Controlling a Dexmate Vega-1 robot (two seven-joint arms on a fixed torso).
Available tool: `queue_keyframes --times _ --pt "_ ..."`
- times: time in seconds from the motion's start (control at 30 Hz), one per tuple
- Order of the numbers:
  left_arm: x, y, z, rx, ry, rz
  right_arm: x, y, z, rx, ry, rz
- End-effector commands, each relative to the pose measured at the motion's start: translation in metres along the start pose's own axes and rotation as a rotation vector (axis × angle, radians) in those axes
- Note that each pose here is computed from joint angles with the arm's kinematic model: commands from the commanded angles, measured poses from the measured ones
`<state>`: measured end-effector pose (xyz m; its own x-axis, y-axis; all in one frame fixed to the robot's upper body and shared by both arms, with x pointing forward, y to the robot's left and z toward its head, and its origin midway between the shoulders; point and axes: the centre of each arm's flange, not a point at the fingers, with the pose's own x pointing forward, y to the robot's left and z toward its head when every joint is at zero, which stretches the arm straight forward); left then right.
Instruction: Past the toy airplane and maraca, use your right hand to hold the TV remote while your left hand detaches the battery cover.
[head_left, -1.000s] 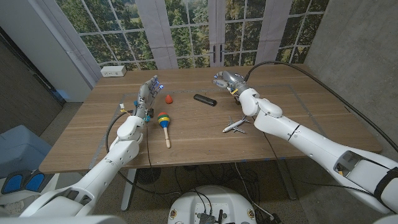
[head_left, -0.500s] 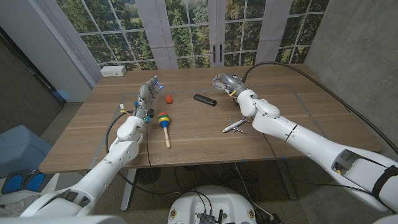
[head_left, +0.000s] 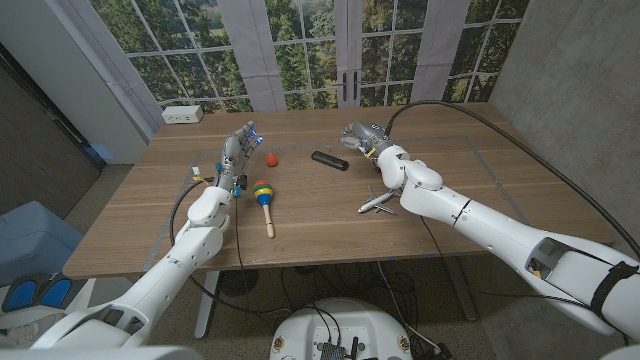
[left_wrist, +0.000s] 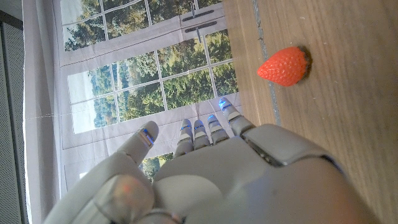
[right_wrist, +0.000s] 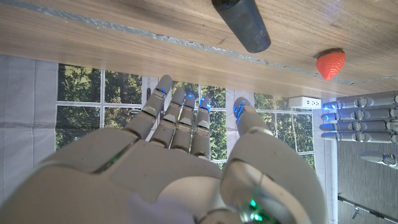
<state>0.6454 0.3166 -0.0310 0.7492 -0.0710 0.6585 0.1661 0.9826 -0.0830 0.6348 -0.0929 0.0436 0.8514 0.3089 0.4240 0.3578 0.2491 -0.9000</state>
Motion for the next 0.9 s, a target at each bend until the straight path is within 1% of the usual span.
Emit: queue_keyframes --times 0.03,0.43,0.9 --pt "0.002 0.000 -0.001 -0.001 0.001 -0.001 0.008 0.010 0.001 -0.026 0.027 0.040" --pt "0.003 0.003 -0.002 -0.004 0.005 0.005 0.017 0.017 0.002 -0.042 0.032 0.070" --pt "0.006 0.005 -0.003 -0.002 0.009 0.004 0.023 0.024 0.004 -0.065 0.040 0.092"
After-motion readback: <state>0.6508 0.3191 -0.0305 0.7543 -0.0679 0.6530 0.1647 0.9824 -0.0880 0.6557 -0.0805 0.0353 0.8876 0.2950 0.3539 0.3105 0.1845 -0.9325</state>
